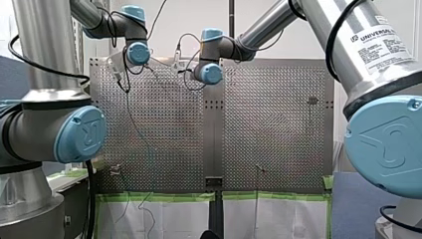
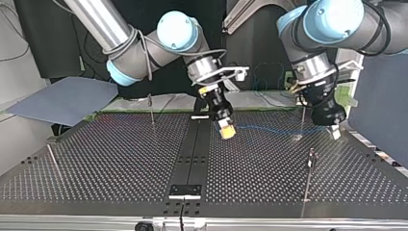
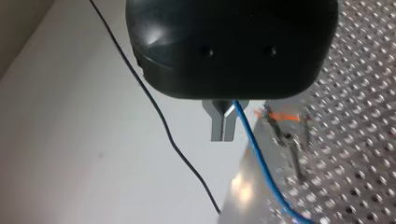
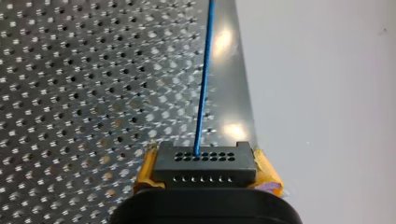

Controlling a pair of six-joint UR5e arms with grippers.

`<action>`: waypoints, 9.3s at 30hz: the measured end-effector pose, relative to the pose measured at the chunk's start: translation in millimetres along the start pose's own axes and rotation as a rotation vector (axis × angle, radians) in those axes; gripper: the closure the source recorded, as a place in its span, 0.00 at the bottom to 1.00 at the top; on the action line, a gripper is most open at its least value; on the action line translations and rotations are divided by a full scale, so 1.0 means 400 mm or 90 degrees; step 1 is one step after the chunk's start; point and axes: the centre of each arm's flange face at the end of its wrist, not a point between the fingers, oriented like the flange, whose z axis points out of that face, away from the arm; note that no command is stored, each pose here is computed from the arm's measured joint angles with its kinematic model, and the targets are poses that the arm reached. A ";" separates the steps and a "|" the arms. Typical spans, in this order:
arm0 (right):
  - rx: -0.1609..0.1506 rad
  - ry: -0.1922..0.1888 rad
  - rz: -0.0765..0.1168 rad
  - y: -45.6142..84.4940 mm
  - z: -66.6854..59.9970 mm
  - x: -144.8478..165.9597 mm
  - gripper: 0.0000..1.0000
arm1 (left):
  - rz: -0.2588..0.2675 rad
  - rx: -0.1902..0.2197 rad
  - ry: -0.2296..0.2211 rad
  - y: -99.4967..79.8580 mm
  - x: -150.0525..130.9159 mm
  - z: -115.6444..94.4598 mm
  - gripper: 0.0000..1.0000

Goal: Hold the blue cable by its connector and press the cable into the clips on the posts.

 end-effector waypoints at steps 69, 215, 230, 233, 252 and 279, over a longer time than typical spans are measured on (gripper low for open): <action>-0.034 -0.001 0.000 0.101 0.080 -0.034 1.00 | -0.027 0.091 0.032 0.153 0.071 0.338 0.98; -0.060 0.023 0.030 0.242 0.180 -0.009 1.00 | 0.266 0.127 0.271 -0.035 0.000 -0.110 0.00; -0.057 0.019 0.031 0.230 0.178 -0.013 1.00 | 0.265 0.114 0.248 -0.054 -0.058 -0.060 0.00; -0.056 0.019 0.031 0.227 0.178 -0.014 1.00 | 0.259 0.114 0.233 -0.055 -0.061 -0.049 0.00; -0.055 0.017 0.030 0.221 0.176 -0.015 1.00 | 0.252 0.105 0.210 -0.034 -0.017 0.020 0.00; -0.052 0.009 0.031 0.211 0.173 -0.022 1.00 | 0.272 0.087 0.196 -0.024 -0.029 0.027 0.00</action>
